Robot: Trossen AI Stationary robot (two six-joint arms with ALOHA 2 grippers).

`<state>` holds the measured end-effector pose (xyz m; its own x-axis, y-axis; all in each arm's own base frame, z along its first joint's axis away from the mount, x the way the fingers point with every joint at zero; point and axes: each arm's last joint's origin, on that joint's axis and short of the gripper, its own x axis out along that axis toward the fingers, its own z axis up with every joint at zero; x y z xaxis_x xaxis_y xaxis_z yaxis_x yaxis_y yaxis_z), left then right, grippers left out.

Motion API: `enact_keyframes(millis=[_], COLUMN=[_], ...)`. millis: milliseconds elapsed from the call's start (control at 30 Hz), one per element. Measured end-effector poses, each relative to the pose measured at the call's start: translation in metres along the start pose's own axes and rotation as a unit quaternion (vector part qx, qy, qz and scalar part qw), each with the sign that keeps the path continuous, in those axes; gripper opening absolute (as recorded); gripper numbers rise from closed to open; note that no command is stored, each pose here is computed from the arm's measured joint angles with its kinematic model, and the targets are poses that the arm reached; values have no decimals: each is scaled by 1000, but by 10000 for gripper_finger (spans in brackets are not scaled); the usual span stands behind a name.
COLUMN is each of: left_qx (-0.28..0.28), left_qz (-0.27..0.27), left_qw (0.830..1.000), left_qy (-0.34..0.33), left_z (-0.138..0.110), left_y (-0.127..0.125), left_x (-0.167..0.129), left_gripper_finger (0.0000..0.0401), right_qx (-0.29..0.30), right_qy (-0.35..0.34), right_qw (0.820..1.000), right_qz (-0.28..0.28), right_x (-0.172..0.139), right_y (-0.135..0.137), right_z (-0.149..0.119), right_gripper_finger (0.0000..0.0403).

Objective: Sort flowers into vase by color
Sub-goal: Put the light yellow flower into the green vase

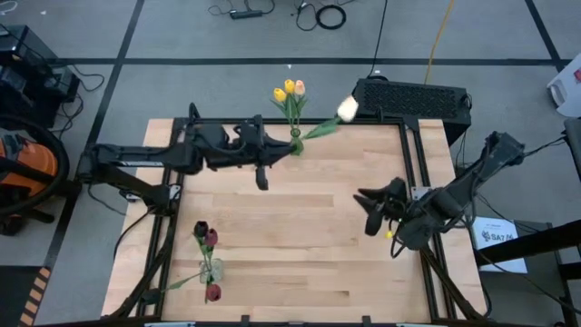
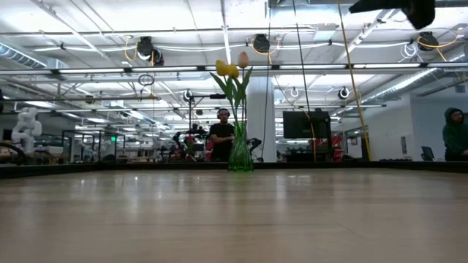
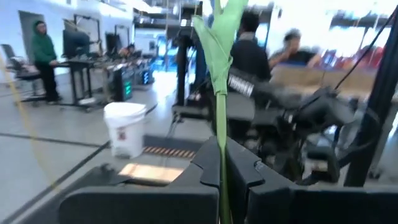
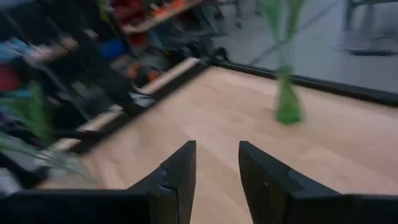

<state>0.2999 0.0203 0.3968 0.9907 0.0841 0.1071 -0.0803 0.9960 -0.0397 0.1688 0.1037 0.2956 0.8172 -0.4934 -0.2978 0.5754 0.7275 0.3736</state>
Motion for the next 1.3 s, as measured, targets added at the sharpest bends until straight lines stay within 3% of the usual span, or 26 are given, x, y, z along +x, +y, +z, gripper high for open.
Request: enact_keyframes(millis=[233, 333, 433, 567, 700, 833, 1067, 1300], left_qx=[-71, -83, -83, -81, -79, -79, -80, -75], left_qz=[-15, -19, -19, -20, -20, -23, -42, -87], left_qw=[994, 991, 991, 991, 991, 991, 990, 986], left_qy=[-80, -103, -106, -107, -107, -107, -109, -125], left_z=[-38, -40, -40, -40, -40, -40, -39, -34], left_y=[1, 1, 2, 1, 1, 1, 0, -3], left_x=[-6, -8, -9, -9, -9, -9, -9, -10], left_gripper_finger=[1, 1, 1, 1, 1, 1, 1, 1], right_qx=[76, 91, 99, 39, -38, -55, -79, -79], right_qy=[-46, -121, -205, -252, -236, -206, -146, -149], right_qw=[987, 965, 941, 943, 957, 969, 965, 966], right_qz=[136, 213, 249, 212, 163, 129, 204, 196], right_x=[26, 36, 41, 50, 63, 79, 107, 123], right_y=[-11, -18, -22, -11, 13, 32, 54, 61], right_z=[-22, -10, 12, 42, 74, 109, 149, 157], right_gripper_finger=[99, 94, 93, 93, 93, 95, 123, 150])
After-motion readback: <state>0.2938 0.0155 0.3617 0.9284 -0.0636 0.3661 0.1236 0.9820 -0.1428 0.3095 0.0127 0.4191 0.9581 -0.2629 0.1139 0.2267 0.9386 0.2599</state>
